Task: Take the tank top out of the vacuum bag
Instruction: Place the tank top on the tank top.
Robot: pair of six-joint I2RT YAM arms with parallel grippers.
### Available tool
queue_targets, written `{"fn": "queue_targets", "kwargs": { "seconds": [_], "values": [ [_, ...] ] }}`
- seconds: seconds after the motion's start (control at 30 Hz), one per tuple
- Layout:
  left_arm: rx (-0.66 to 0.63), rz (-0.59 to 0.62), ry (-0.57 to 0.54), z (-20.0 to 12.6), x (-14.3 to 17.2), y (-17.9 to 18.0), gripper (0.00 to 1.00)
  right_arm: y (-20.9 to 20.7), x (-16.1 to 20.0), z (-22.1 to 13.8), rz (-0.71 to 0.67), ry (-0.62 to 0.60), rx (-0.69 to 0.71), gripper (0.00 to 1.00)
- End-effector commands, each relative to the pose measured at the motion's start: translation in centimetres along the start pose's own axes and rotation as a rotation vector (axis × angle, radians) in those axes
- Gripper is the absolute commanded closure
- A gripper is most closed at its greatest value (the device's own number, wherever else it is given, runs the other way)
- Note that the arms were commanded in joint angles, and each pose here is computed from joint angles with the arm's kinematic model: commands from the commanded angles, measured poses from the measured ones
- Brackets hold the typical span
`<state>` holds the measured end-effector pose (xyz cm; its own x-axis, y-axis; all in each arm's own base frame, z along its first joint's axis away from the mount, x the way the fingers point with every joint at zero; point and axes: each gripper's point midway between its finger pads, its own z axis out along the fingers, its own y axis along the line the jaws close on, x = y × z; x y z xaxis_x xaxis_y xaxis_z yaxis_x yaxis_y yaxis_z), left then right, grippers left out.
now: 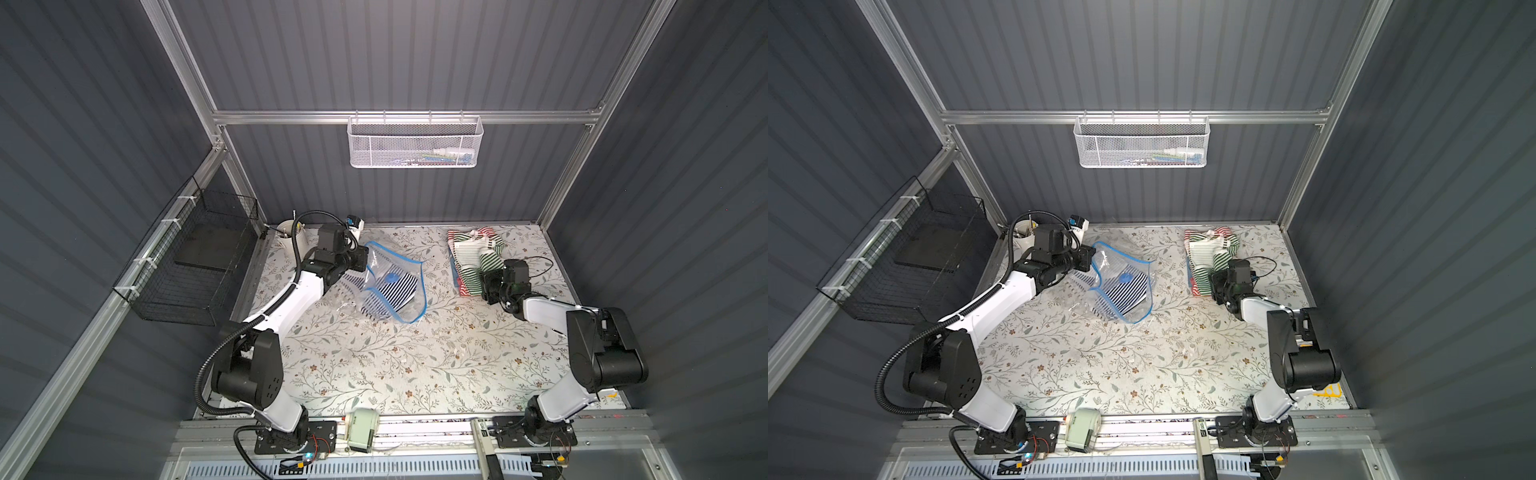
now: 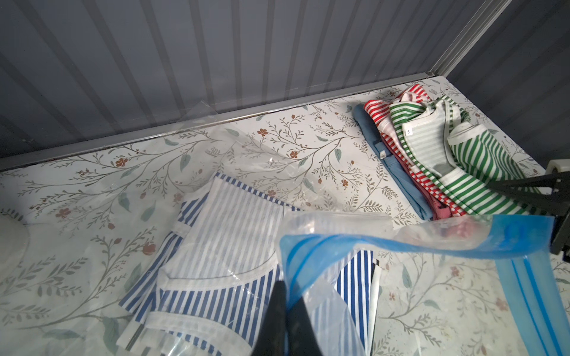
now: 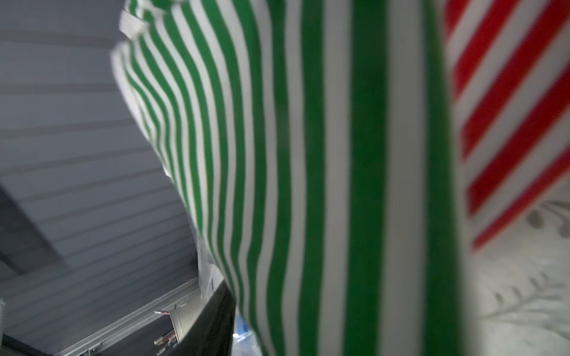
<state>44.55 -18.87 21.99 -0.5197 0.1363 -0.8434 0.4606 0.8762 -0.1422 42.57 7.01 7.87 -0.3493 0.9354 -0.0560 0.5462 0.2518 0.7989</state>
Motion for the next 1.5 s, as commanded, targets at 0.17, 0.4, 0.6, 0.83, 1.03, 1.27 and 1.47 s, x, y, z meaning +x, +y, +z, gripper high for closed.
{"fn": "queue_targets", "kwargs": {
  "seconds": [0.17, 0.4, 0.6, 0.83, 1.03, 1.27, 1.47],
  "values": [
    [0.015, -0.013, -0.025, -0.7, -1.3, -0.3, 1.00, -1.6, -1.5, -5.2, -0.188, -0.059, 0.113, 0.26],
    [0.017, -0.015, -0.017, -0.4, -1.1, -0.2, 1.00, -3.2, -6.1, -9.1, -0.292, -0.121, 0.206, 0.16],
    [0.019, -0.016, -0.012, -0.2, -1.0, -0.2, 1.00, -1.2, -9.5, -8.2, -0.436, -0.090, 0.266, 0.17],
    [0.009, -0.010, -0.002, 0.0, -0.7, 0.0, 1.00, 3.7, -11.8, -2.8, -0.564, 0.017, 0.160, 0.32],
    [0.009, -0.012, 0.013, 0.5, -0.3, 0.1, 1.00, 0.0, -10.9, -2.2, -0.547, 0.073, 0.260, 0.33],
    [0.018, -0.017, 0.017, 0.7, -0.2, 0.0, 1.00, -3.8, -9.6, -4.2, -0.533, 0.082, 0.284, 0.35],
    [0.020, -0.021, 0.019, 0.7, -0.1, 0.0, 1.00, -5.7, -8.6, -3.5, -0.514, 0.134, 0.304, 0.38]
  ]
}}
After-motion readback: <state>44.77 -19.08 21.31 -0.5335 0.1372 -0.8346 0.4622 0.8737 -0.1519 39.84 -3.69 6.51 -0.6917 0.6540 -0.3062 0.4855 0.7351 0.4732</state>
